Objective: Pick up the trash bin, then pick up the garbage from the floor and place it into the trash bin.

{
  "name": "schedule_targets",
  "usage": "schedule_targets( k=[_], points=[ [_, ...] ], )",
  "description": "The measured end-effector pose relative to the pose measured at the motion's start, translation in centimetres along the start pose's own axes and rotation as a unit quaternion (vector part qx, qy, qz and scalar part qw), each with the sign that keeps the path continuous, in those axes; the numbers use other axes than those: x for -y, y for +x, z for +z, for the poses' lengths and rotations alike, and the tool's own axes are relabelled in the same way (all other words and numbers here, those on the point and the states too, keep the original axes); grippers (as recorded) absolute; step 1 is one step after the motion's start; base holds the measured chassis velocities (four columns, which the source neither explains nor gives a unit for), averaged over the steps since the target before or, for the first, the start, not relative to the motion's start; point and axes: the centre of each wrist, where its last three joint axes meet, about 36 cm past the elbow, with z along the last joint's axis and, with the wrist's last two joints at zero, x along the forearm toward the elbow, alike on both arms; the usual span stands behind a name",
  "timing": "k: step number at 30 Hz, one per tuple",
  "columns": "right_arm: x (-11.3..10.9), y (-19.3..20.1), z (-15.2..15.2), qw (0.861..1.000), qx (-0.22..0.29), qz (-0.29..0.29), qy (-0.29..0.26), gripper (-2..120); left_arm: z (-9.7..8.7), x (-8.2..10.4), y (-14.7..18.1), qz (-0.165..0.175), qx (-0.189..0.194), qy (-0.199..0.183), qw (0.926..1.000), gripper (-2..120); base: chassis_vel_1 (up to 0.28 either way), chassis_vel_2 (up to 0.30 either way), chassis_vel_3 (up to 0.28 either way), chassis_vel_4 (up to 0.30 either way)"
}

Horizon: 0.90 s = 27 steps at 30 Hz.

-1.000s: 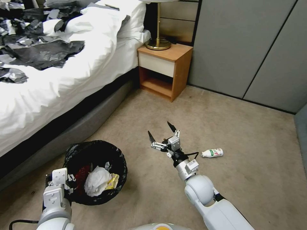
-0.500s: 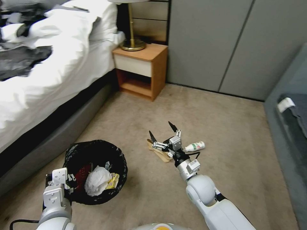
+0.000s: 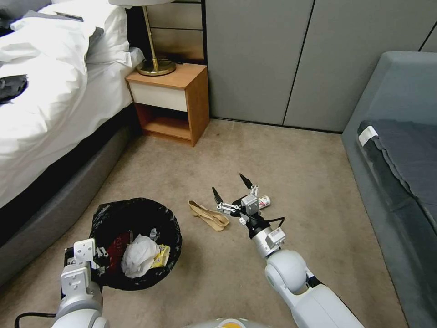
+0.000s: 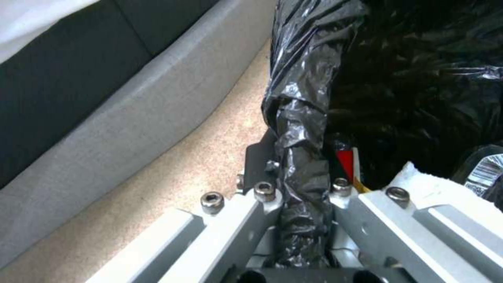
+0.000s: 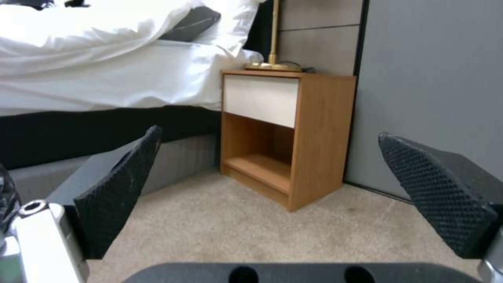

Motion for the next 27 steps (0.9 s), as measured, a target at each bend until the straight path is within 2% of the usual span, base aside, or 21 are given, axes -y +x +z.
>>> schedule_targets(
  k=[6, 20, 27],
  points=[
    [-0.26, -0.46, -0.13, 1.000, 0.014, -0.003, -0.015, 100, 0.02, -0.06, 0.00, -0.001, 0.000, -0.001, 1.0000, 0, 0.000, 0.000, 0.000, 0.000],
    [-0.18, -0.35, -0.12, 1.000, 0.012, -0.003, -0.021, 100, 0.01, -0.04, 0.02, -0.002, 0.001, 0.000, 1.0000, 0, 0.000, 0.000, 0.000, 0.000],
    [-0.02, -0.44, -0.19, 1.000, 0.014, -0.005, -0.021, 100, 0.01, -0.07, 0.02, -0.002, 0.002, 0.000, 1.0000, 0, -0.086, 0.068, 0.077, -0.074]
  ],
)
